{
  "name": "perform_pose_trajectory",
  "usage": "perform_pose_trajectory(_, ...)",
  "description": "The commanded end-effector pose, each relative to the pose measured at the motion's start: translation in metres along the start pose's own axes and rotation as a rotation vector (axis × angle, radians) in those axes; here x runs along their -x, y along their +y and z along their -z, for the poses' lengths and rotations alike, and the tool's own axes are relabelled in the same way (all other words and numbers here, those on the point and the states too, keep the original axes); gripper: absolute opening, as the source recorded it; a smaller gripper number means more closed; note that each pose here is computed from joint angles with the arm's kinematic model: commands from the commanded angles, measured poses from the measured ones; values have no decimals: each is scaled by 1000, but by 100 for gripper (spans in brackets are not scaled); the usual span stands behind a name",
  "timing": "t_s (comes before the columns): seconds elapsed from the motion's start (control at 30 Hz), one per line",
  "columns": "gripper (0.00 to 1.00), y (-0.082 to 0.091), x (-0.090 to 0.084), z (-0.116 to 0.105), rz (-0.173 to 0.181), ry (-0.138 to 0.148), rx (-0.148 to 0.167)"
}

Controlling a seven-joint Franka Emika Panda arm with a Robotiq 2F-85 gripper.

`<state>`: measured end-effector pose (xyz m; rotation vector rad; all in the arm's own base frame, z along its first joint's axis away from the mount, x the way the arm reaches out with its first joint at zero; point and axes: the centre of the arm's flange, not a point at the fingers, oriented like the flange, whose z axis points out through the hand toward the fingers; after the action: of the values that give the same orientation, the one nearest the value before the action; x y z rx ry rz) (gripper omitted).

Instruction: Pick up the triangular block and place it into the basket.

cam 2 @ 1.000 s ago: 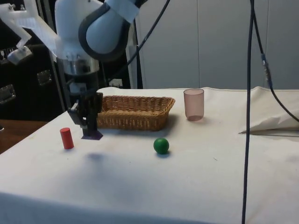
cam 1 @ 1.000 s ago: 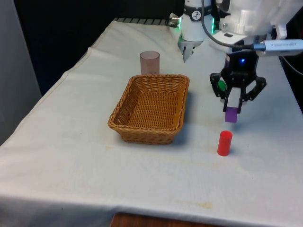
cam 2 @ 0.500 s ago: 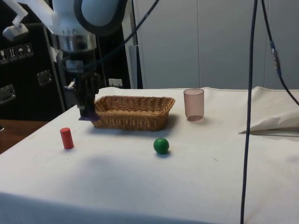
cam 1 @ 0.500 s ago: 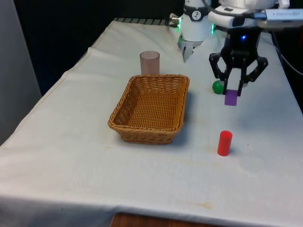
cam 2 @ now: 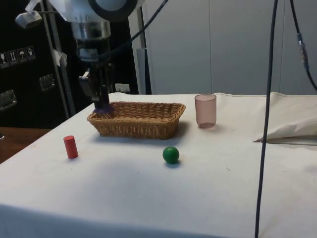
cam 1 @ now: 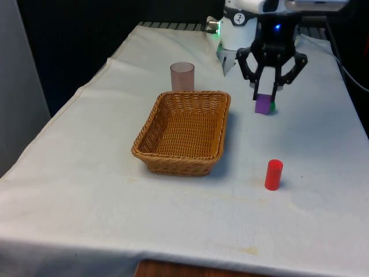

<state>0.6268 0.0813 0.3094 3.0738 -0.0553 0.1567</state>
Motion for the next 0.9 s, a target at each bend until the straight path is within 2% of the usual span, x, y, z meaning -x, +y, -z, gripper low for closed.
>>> perform_pose_trajectory(0.0, 33, 5, 2, 1, 4, 8, -4)
perform_pose_trajectory(0.17, 33, 22, 7, -1, 5, 11, 2)
perform_pose_trajectory(0.2, 33, 24, 7, -1, 3, 3, 10)
perform_pose_trajectory(0.23, 33, 29, 9, -1, 5, 10, 5)
perform_pose_trajectory(0.43, 33, 50, 12, -6, 6, 10, 13)
perform_pose_trajectory(0.47, 33, 48, 11, -7, 5, 2, 23)
perform_pose_trajectory(0.5, 33, 56, 13, -8, 8, 9, 17)
perform_pose_trajectory(0.7, 33, 81, 16, -18, 7, 5, 27)
perform_pose_trajectory(0.73, 33, 78, 15, -16, 4, -3, 37)
perform_pose_trajectory(0.77, 33, 84, 16, -19, 6, 5, 28)
perform_pose_trajectory(0.87, 33, 94, 17, -25, 6, 5, 31)
